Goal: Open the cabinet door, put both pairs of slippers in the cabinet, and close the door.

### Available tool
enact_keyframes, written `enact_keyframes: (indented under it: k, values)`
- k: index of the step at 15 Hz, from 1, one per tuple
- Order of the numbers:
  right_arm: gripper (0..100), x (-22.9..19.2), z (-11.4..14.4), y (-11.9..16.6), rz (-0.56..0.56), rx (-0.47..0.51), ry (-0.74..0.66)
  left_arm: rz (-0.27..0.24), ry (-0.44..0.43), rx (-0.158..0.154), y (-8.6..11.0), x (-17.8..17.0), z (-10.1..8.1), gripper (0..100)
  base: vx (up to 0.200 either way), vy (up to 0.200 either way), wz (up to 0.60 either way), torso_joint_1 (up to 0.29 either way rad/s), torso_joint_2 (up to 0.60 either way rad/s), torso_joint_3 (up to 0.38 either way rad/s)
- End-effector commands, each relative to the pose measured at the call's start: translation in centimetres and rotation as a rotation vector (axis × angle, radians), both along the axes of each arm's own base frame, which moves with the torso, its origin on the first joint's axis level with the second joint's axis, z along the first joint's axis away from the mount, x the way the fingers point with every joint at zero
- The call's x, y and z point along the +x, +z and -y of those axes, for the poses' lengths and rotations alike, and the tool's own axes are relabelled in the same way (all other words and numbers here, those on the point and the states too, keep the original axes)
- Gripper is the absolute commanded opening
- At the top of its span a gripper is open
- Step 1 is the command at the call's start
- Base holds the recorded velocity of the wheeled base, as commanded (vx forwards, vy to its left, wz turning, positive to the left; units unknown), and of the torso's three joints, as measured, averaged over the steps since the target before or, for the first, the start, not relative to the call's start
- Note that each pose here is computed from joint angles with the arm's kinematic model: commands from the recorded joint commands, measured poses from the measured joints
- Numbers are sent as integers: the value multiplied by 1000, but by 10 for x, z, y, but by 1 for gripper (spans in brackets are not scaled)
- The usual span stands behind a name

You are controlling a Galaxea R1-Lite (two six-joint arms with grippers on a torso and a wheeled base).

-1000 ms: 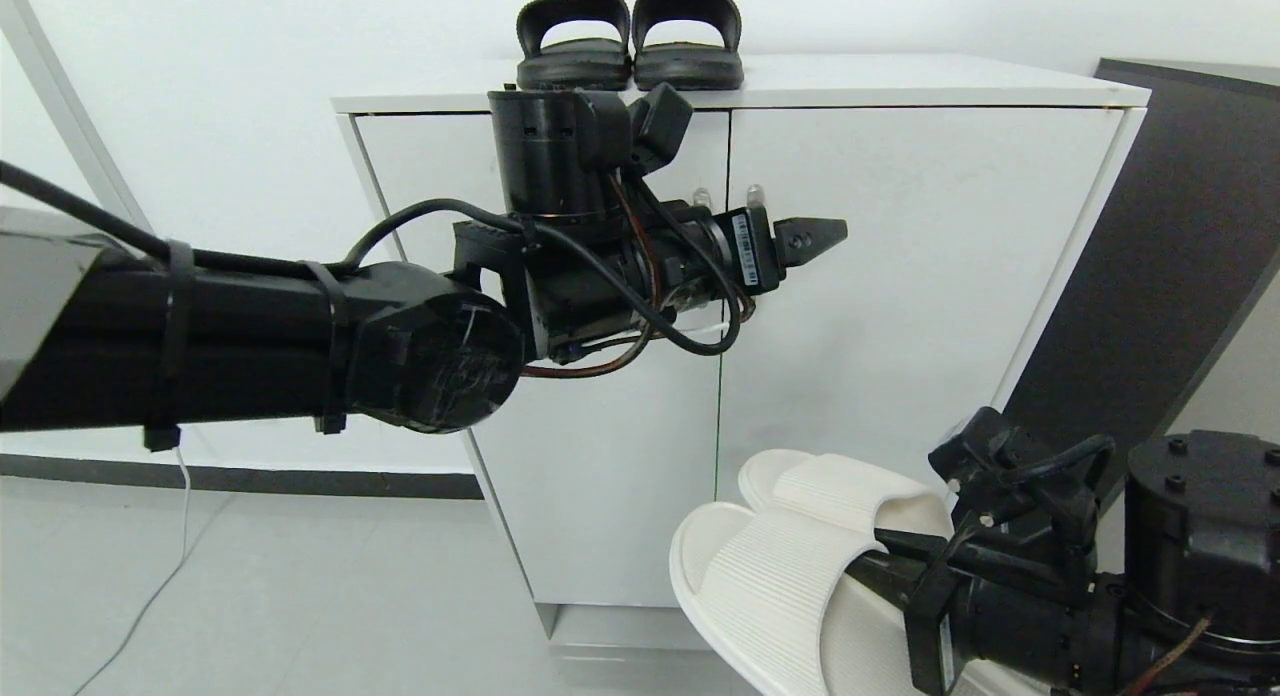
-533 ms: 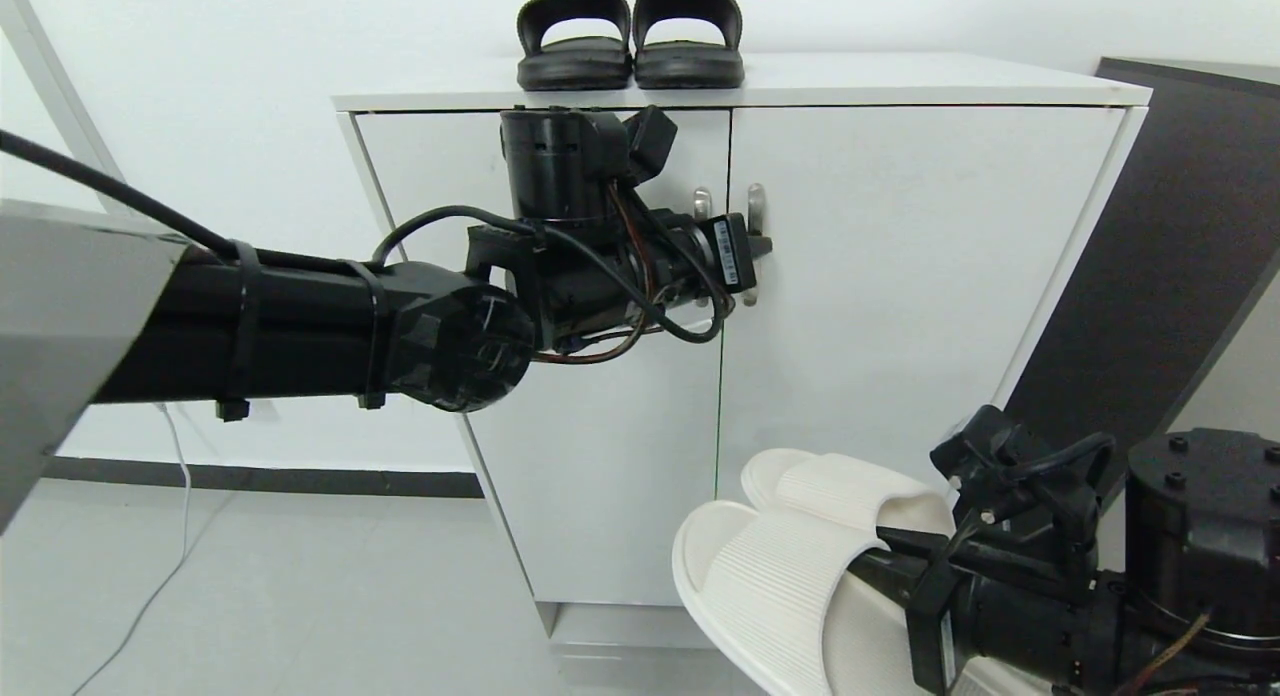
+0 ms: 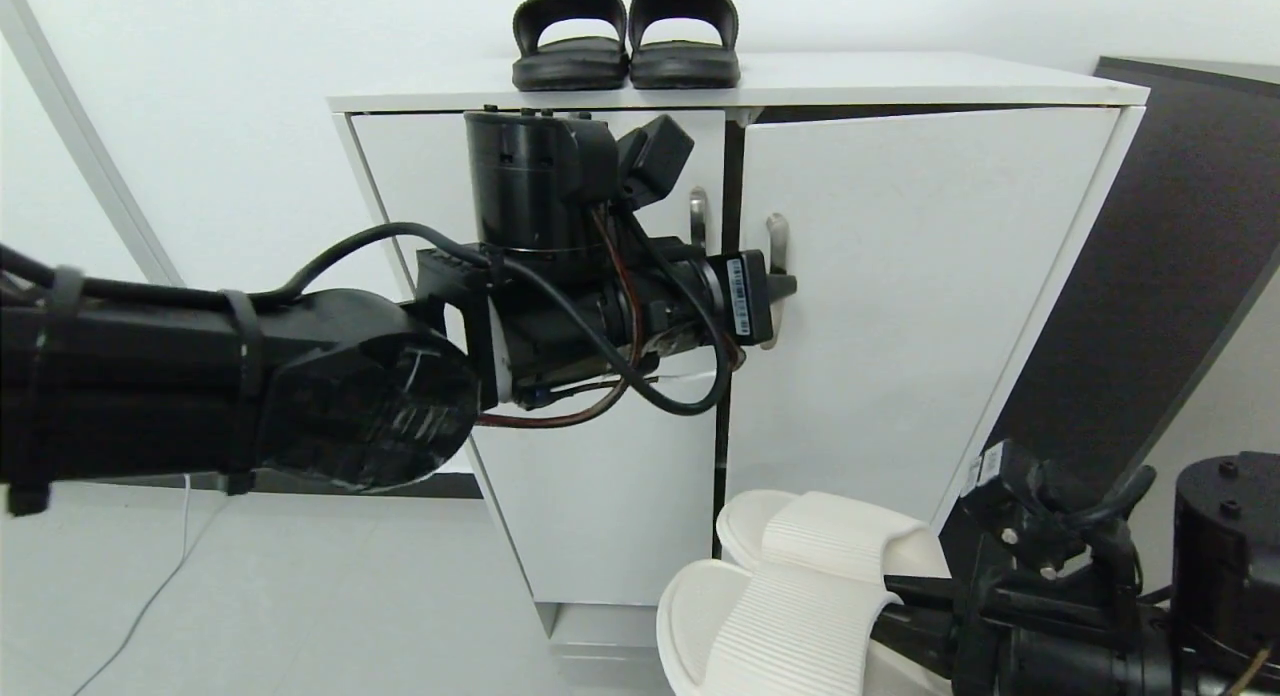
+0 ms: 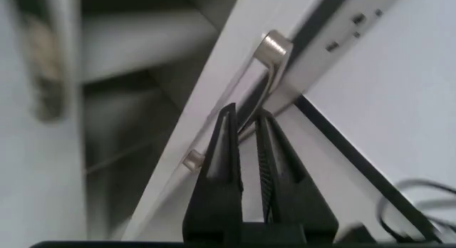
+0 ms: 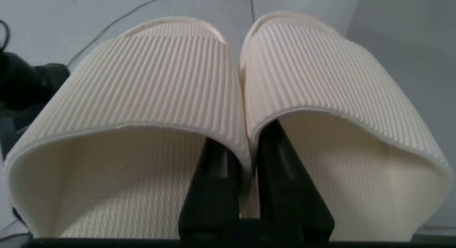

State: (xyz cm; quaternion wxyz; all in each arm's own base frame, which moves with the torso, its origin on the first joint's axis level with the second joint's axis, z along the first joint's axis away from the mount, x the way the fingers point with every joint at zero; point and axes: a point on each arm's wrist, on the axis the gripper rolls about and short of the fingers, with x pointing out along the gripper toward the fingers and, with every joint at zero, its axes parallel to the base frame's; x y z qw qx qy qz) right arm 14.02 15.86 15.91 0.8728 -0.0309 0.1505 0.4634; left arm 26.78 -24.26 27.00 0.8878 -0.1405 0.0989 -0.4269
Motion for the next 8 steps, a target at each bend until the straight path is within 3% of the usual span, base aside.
enact_keyframes:
  k: [1,4,8]
  values:
    - [0,-6,6,3,10,18,17,30,-42,-22,15,-33,-9,0,0,0,0,0,0,0]
    - [0,-7,7,3,9,17,20,37,-80,-16,17,-58,-17,0,0,0,0,0,0,0]
    - [0,-9,7,-2,5,-8,30,26,-46,-12,15,-57,-29,0,0,0,0,0,0,0]
